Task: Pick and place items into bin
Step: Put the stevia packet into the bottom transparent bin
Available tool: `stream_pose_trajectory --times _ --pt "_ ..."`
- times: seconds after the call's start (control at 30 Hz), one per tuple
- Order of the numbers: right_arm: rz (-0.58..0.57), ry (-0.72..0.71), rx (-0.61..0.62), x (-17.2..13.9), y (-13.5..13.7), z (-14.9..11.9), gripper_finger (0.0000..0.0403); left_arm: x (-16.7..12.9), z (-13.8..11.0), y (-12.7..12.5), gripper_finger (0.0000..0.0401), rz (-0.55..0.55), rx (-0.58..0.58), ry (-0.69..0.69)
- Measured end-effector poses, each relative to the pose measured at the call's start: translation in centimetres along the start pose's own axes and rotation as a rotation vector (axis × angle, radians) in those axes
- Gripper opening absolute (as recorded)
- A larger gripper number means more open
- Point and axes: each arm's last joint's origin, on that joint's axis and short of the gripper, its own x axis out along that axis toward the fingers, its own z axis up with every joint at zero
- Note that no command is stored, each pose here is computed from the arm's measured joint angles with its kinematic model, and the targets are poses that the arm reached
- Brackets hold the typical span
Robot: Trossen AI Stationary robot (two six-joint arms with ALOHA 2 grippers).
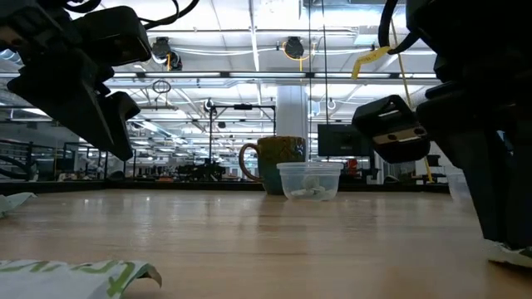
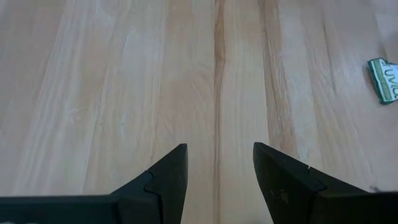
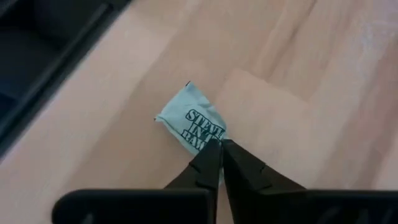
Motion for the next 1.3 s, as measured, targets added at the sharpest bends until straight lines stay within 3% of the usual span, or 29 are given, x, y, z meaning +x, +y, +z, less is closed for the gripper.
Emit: stream_pose_trajectory --times 0.1,0.23,0.5,0.63,0.8,1.03,1.3 --pt "-0.045 0.019 -0.026 -1.2 -0.1 0.0 0.0008 0.0 0.0 0.0 0.0189 0.0 0.018 0.0" --pt "-0.189 0.042 -0.001 -5.0 -0.1 0.3 0.0003 0.0 0.0 0.0 0.0189 0.0 0.013 0.0" --pt "-0.487 0.056 0.271 -14.5 -0.3 -1.0 0.0003 0.0 0.0 0.0 0.0189 0.015 0.011 -0.009" --pt "-0.562 0.21 0.467 -16.9 -0.2 -3.6 0.0002 0.0 0.0 0.0 0.0189 0.018 0.01 -0.011" --pt "-0.662 0.371 0.603 -17.2 -0.3 -5.7 0.0004 0.0 0.1 0.1 0.0189 0.036 0.033 -0.02" --pt "-0.616 0.448 0.581 -14.5 -1.0 -8.2 0.0023 0.0 0.1 0.1 0.0189 0.046 0.036 -0.024" --pt "-0.574 0.438 0.538 -14.0 -1.7 -8.3 0.0066 0.0 0.1 0.1 0.0189 0.044 0.033 -0.026"
